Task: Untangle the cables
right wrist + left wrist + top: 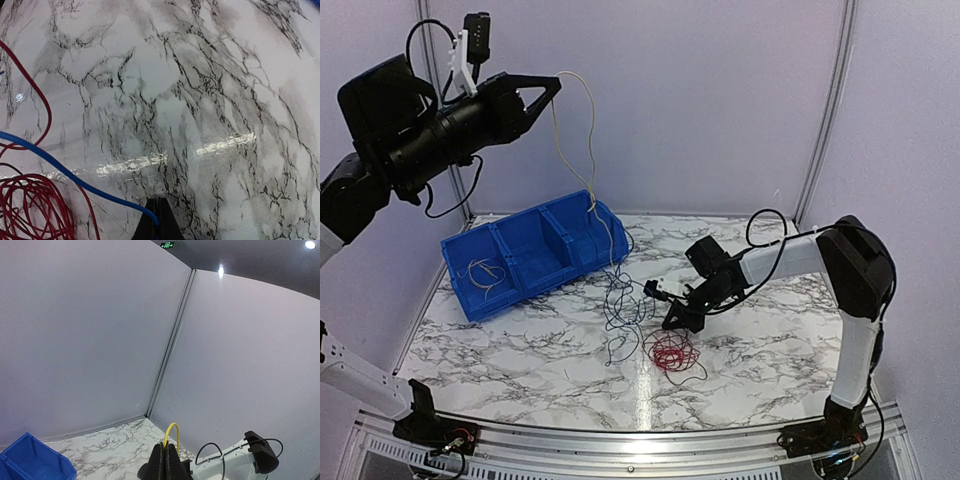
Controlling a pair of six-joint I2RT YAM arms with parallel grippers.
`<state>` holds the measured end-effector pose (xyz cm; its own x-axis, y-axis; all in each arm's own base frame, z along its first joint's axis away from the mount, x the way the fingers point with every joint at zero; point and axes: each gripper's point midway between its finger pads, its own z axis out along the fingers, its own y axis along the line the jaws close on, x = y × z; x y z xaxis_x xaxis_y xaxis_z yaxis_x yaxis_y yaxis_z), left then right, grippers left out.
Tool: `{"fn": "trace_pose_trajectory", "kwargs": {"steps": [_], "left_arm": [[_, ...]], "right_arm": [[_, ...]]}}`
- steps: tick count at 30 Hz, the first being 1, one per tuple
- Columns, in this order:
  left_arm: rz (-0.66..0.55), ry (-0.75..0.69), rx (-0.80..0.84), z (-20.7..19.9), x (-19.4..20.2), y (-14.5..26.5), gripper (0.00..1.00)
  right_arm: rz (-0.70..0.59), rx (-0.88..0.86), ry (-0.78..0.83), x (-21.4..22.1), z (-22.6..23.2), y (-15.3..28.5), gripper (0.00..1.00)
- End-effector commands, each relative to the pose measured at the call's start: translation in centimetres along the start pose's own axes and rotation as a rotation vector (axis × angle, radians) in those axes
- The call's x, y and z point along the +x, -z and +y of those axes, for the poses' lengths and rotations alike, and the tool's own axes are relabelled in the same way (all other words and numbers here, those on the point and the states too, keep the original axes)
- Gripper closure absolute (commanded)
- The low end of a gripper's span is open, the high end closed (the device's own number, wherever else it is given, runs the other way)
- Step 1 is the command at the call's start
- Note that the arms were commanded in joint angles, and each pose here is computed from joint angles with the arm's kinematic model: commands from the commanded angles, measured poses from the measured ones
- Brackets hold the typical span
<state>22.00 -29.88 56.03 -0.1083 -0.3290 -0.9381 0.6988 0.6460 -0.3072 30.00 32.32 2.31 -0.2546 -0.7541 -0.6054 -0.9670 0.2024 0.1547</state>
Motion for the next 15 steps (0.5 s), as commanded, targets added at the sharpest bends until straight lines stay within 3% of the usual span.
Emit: {"fn": "trace_pose_trajectory", "kwargs": {"steps": [1,3,9,12,15], "left_arm": [[0.114,-0.016,0.02,-0.4,4.2,-1.0,1.0],[0.16,-0.018,0.007,0.0,6.6,-1.6,1.0],[0.289,-0.032,-0.033,1.4,15.0,-3.3,1.0],[0.306,-0.036,-0.085,2.6,17.6,-4.0,1.0],[0.309,-0.042,-0.111,3.4,19.5,-4.5,1.0]], "right_arm": [[0.045,0.044,-0.014,0.3,-0.3,1.8,0.97],[-0.001,0.079,0.017,-1.4,-0.3,4.0,0.87],[-0.165,0.213,0.11,-5.3,0.0,10.9,0.42],[-0.231,0.193,0.116,-6.2,0.6,13.6,0.36],[-0.325,0.085,0.097,-7.5,2.5,15.7,0.23]]}}
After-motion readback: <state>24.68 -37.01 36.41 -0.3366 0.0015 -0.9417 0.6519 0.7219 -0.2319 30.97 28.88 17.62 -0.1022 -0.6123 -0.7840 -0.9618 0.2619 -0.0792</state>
